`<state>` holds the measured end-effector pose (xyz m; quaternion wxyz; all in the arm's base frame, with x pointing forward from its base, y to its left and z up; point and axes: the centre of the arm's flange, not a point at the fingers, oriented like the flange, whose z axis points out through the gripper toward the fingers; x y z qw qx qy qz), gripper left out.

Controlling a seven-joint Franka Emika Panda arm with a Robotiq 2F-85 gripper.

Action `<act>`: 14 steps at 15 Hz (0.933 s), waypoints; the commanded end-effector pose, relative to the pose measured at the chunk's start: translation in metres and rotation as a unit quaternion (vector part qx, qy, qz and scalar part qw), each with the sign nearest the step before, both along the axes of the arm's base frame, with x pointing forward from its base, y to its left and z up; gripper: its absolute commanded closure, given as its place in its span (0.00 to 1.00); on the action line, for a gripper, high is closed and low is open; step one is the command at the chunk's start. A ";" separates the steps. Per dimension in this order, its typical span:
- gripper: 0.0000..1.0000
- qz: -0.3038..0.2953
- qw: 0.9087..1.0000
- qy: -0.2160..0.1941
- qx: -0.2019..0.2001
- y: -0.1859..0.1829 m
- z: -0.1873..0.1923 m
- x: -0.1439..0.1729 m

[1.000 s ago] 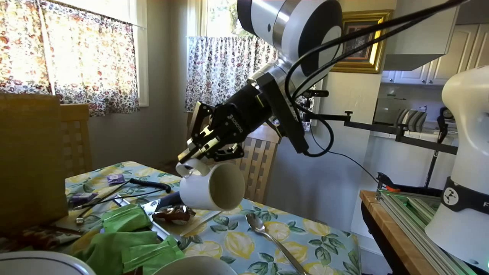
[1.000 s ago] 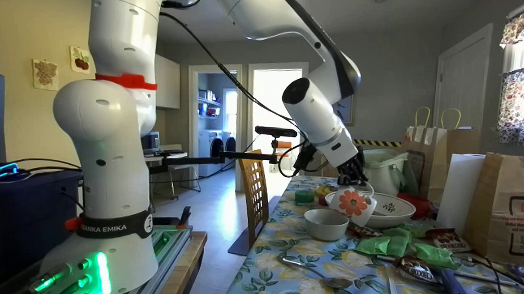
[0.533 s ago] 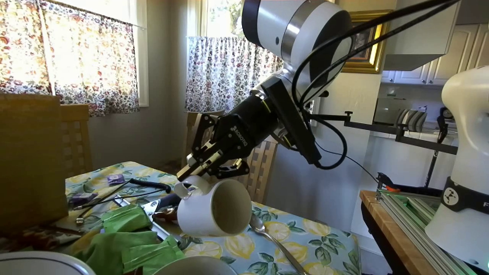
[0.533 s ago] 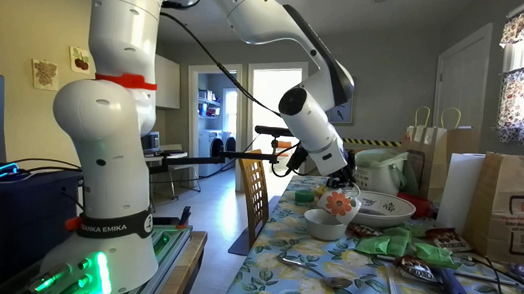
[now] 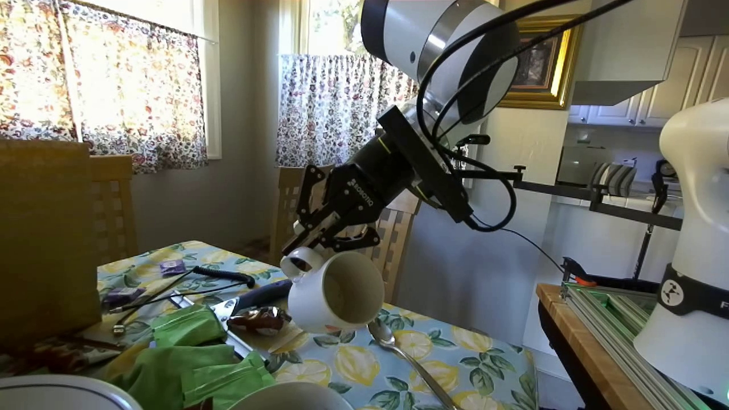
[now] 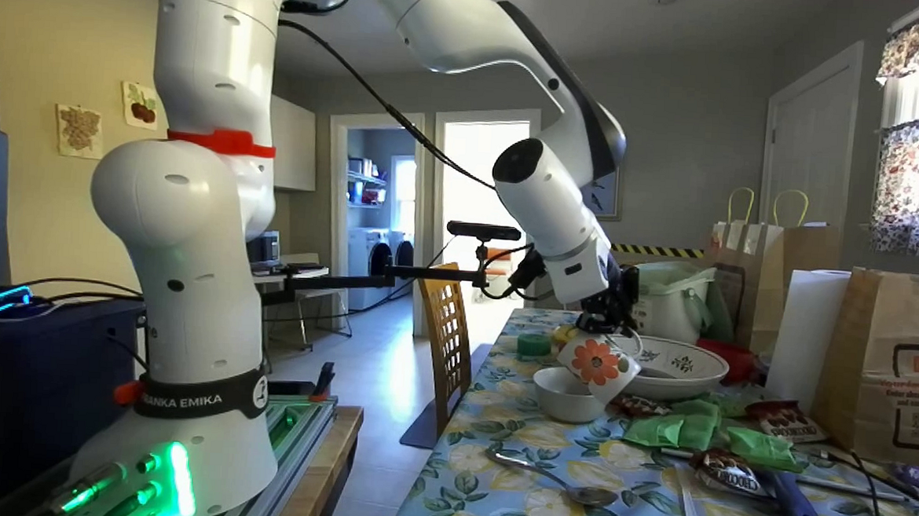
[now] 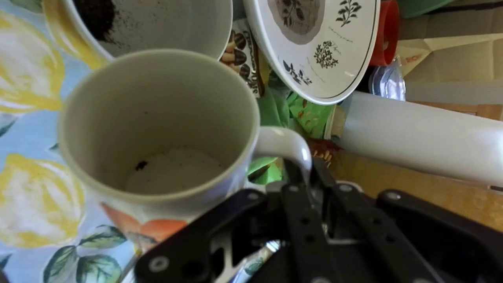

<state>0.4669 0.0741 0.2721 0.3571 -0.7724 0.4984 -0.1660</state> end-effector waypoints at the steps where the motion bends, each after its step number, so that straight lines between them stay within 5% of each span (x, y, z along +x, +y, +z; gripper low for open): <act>1: 0.97 -0.009 0.999 0.032 0.012 -0.009 0.026 0.005; 14: 0.97 0.021 0.993 0.112 0.026 -0.015 0.026 0.032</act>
